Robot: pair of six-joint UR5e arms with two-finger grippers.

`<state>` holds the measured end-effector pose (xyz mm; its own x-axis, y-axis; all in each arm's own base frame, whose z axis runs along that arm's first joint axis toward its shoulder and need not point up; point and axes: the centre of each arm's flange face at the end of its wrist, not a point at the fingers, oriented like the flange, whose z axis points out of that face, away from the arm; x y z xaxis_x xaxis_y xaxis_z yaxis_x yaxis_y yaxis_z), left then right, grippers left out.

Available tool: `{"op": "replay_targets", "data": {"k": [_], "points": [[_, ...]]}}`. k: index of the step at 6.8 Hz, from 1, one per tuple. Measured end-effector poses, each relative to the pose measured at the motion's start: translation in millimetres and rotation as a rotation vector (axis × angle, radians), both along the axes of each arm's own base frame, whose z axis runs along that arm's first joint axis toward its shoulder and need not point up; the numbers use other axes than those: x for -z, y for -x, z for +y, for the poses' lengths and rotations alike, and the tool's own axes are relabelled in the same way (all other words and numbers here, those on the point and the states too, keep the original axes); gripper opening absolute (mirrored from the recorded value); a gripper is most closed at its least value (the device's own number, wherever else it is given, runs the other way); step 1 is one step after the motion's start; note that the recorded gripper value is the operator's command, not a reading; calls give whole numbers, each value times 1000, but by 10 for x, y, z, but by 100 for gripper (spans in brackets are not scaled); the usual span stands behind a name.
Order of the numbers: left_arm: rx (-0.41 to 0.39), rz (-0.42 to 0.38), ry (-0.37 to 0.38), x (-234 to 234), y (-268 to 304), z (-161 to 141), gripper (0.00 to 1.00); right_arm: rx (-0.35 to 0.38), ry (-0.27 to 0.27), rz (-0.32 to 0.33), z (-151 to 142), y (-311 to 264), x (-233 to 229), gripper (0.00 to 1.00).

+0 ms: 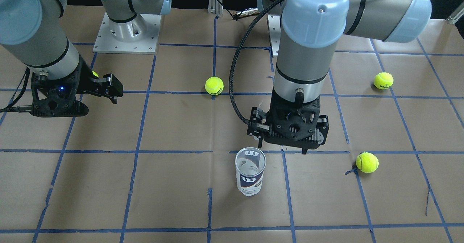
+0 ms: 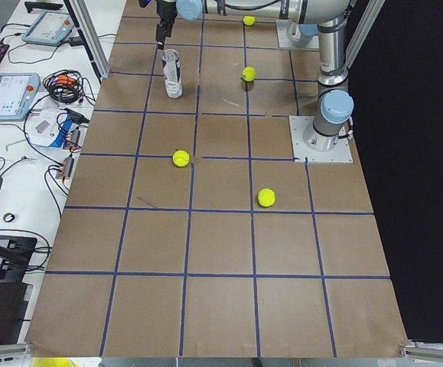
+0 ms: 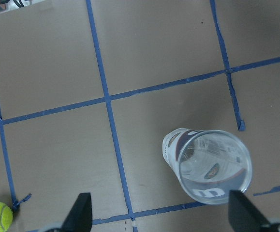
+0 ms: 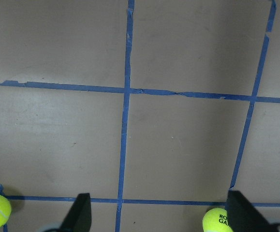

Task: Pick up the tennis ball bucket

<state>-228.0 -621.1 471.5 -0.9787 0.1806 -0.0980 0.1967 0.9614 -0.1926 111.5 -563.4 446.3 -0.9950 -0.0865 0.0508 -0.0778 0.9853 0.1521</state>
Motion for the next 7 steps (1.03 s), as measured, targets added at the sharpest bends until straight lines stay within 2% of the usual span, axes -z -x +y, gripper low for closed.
{"op": "replay_targets", "data": {"k": [2, 5, 7], "points": [[-47, 2, -18, -302, -311, 183, 100, -1, -1, 0, -1, 1, 5, 100], [-133, 31, -71, -371, -783, 437, 100, -1, -11, 1, -6, 2, 56, 100], [-161, 49, -106, -369, -908, 590, 100, 0, -12, 1, -7, 2, 63, 100]]}}
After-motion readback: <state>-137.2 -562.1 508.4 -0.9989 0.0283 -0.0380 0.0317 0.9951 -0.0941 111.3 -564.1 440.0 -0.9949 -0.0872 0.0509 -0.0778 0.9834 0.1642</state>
